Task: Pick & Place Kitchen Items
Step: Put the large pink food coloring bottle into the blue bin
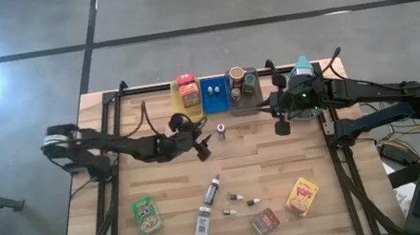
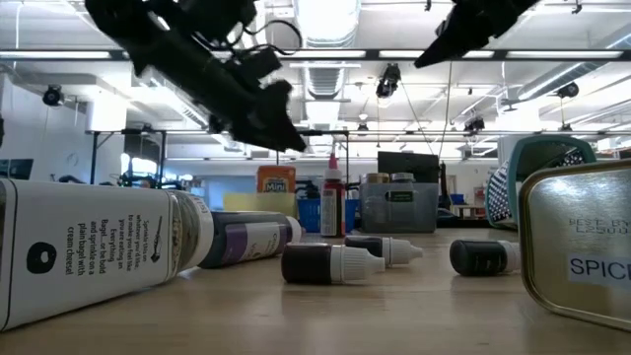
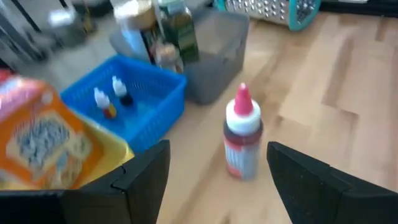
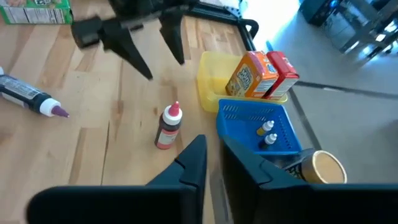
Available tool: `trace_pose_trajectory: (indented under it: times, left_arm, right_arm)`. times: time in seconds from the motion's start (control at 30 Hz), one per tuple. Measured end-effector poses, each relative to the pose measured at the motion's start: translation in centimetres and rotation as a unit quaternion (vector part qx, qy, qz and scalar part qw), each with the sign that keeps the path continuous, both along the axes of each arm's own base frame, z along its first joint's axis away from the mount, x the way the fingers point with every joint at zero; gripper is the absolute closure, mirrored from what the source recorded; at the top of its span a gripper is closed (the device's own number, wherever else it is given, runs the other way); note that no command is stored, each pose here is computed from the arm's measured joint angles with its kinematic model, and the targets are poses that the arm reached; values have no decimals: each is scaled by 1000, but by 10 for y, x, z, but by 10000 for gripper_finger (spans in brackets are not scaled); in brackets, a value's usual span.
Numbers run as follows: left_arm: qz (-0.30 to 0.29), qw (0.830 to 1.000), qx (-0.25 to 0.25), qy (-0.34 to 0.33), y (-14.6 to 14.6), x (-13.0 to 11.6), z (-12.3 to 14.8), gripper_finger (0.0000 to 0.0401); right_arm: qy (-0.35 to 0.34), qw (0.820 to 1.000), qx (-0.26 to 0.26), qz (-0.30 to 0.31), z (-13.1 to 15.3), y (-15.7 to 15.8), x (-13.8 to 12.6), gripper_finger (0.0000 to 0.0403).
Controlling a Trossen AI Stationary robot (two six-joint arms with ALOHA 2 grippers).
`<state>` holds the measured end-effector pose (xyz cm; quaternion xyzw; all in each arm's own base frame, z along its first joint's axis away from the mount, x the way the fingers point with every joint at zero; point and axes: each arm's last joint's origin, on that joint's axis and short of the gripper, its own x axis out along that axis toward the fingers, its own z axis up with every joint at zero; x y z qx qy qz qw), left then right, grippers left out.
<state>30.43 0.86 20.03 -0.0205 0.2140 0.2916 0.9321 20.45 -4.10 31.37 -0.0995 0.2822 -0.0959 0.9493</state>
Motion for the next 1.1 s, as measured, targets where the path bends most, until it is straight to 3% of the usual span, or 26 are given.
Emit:
trace_pose_trajectory:
  times: [0.17, 0.53, 0.83, 1.1]
  left_arm:
    - [20, 998, -60, 3, -1, -16, 9, 128]
    - [21, 997, -57, 43, -1, -30, 14, 128]
    - [21, 997, -56, 51, -1, -31, 13, 128]
    - [21, 997, -57, 49, -1, -31, 13, 128]
  right_arm:
    - [32, 999, 8, 0, 7, -4, 21, 297]
    - [91, 993, 24, 68, 10, -10, 67, 183]
    - [144, 984, 14, 104, -21, -17, 110, 152]
    - [172, 977, 58, 116, -48, -27, 136, 143]
